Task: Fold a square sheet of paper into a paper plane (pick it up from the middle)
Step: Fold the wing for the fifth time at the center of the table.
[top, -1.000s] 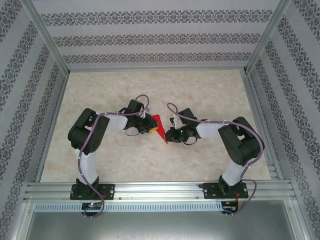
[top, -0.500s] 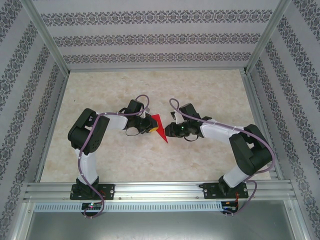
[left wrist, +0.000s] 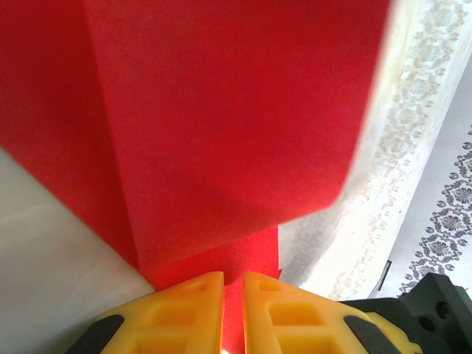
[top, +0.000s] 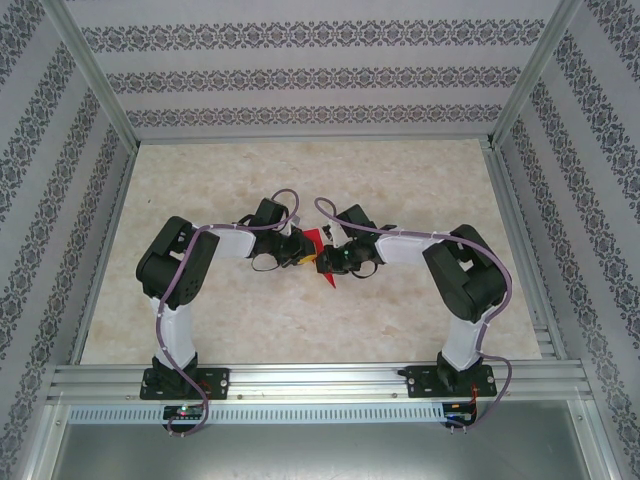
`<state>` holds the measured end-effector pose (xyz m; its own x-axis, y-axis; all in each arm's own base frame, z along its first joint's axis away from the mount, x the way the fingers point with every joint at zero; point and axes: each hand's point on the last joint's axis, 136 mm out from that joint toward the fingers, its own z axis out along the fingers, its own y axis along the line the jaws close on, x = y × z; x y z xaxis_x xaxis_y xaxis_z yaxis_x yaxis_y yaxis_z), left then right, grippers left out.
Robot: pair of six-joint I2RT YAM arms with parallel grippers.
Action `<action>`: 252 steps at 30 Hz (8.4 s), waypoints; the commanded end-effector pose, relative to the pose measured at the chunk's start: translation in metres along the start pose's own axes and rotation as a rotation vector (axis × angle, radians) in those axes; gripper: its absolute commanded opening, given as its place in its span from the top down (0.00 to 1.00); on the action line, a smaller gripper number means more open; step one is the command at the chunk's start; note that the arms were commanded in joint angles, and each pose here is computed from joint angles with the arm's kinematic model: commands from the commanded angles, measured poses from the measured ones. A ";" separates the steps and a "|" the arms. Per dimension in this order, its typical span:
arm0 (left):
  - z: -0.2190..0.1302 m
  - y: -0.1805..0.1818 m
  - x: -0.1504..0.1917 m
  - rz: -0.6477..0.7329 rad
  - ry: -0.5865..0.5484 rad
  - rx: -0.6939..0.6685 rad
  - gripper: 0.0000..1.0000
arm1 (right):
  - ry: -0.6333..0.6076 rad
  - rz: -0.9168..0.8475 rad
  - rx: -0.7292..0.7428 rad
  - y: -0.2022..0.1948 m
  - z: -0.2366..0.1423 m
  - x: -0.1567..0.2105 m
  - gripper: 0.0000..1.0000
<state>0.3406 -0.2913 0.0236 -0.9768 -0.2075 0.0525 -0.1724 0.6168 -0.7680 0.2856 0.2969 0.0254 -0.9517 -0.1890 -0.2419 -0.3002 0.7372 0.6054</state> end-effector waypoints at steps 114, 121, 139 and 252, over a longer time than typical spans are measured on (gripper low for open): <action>0.001 -0.017 -0.016 0.059 0.008 -0.061 0.81 | 0.067 0.061 0.134 -0.041 -0.004 0.041 0.92; -0.008 -0.037 0.007 0.117 0.022 0.046 0.82 | 0.057 0.089 0.137 -0.045 -0.003 0.039 0.94; 0.015 -0.008 0.029 0.121 0.074 -0.070 0.86 | 0.087 0.104 0.165 -0.053 -0.001 0.047 0.95; -0.023 -0.054 0.002 0.309 -0.065 0.066 0.84 | 0.045 0.226 0.116 -0.056 -0.012 0.055 0.96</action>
<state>0.3491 -0.2864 0.0717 -0.9730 -0.0719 -0.2195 0.1193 0.6574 -0.7441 0.2687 0.2623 0.0122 -0.9802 -0.0696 -0.1854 -0.1725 0.7598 0.6268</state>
